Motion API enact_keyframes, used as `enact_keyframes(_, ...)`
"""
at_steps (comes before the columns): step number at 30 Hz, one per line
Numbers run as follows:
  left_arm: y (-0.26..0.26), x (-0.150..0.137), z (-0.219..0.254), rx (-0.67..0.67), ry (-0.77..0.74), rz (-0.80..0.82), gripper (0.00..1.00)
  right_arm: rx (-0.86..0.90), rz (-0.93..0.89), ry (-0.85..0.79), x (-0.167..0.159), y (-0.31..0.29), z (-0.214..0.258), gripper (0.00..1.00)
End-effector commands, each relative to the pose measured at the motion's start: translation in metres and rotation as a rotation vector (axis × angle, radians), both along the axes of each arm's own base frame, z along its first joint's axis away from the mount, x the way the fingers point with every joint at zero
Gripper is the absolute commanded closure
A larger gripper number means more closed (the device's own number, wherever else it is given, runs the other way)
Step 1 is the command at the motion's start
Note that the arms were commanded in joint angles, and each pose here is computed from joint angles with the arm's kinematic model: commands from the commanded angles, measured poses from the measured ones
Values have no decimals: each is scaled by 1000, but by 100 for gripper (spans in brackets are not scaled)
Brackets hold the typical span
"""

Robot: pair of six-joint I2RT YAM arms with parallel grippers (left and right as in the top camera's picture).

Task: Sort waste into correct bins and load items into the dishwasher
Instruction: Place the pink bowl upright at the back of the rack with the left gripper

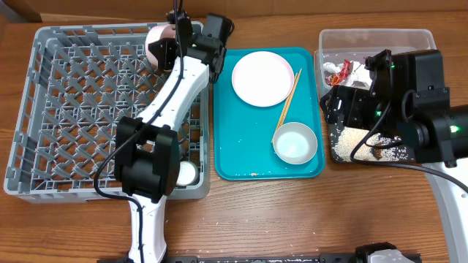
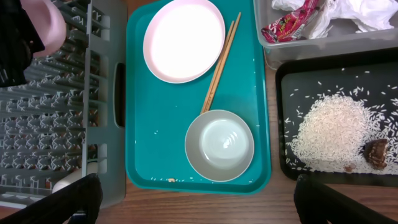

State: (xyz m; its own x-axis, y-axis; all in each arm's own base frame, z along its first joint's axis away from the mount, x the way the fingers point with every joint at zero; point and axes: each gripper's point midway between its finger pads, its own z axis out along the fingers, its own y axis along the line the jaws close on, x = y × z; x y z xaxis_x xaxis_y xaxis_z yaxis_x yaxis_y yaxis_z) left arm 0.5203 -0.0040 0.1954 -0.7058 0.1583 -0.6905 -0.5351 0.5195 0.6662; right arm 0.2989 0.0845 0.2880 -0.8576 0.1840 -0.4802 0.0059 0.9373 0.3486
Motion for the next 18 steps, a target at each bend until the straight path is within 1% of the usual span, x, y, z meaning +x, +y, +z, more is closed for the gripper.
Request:
enact_keyframes(1, 1, 7, 3, 38, 43, -24, 96, -11, -1, -28, 2, -2, 7, 0)
enact_keyframes(7, 1, 8, 1, 42, 49, -27, 96, -14, -3, -28, 2, -2, 6, 0)
enact_keyframes(15, 4, 11, -29, 162, 161, -3, 96, -18, -3, -2, 10, -1, -3, 0)
enact_keyframes(18, 3, 11, -40, 174, 191, -6, 96, -20, -3, 11, 11, -1, -6, 0)
